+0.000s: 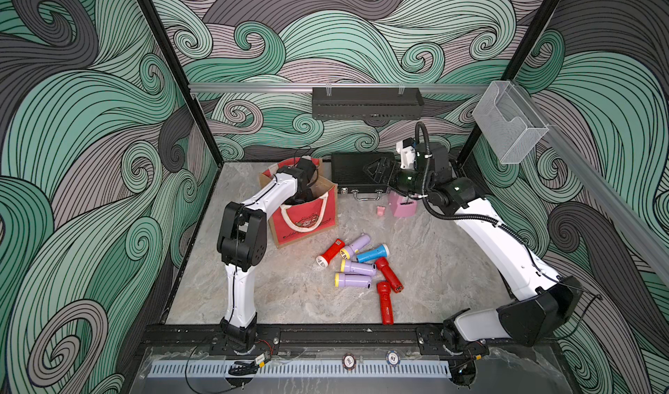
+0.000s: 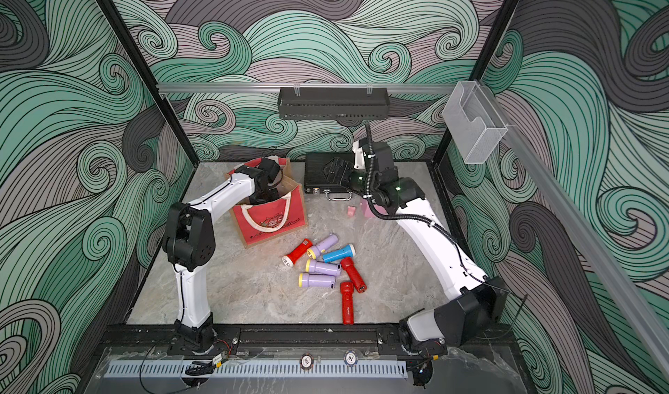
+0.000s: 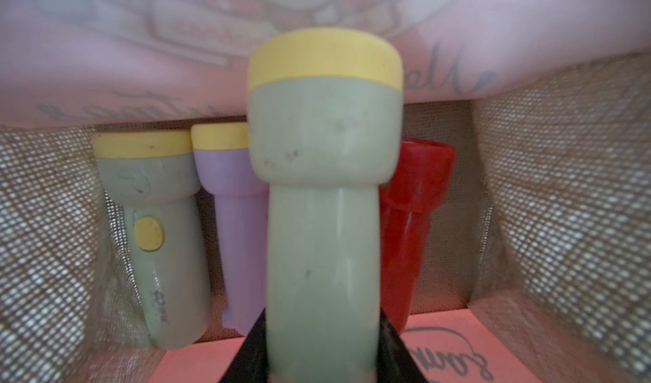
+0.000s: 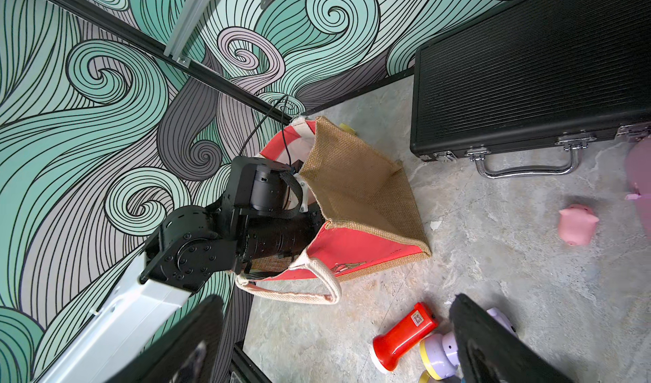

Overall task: Put the flashlights into the tote bags
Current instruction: Place the flashlight in the canvas bag.

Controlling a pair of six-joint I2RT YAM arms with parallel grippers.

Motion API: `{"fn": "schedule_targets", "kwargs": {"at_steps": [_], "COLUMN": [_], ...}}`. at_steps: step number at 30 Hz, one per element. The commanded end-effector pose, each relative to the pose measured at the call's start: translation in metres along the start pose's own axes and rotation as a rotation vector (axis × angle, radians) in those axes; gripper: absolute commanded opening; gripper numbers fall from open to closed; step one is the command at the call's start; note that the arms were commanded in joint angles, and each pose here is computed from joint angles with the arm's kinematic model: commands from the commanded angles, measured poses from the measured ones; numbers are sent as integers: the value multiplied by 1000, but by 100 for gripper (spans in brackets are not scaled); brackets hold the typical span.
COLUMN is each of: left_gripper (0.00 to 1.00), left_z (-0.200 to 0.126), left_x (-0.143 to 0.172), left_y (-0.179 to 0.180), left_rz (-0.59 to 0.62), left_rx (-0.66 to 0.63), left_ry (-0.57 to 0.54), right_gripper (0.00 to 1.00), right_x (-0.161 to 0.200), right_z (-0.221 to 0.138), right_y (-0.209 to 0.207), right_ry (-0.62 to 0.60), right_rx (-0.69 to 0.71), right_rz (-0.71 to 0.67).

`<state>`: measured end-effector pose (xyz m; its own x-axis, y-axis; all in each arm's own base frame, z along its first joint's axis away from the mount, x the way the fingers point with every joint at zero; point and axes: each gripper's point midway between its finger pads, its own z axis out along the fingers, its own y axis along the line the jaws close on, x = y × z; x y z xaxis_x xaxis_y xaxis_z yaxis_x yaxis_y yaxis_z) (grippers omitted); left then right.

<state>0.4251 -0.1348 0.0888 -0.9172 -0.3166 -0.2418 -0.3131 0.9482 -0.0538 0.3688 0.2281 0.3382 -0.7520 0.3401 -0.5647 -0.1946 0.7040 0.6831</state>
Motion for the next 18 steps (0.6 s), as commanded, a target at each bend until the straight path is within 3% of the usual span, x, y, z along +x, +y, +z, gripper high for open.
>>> {"fn": "schedule_targets", "kwargs": {"at_steps": [1,10,18], "left_gripper": [44,75,86], "left_z": [-16,-54,-105], "left_x": [-11,-28,-34], "left_y": [2,-3,-5], "left_rz": [-3,13,15], "left_rx": [11,49,130], "left_ry": [-53,-130,-212], "right_gripper": [100,100,100], "right_x": [-8,-6,23], "right_z": [-14,-21,-36], "right_y": [0,-11,-47], "right_ry": [-35,-20,68], "right_rx": [19,55,162], "right_rz": [-3,2,58]}}
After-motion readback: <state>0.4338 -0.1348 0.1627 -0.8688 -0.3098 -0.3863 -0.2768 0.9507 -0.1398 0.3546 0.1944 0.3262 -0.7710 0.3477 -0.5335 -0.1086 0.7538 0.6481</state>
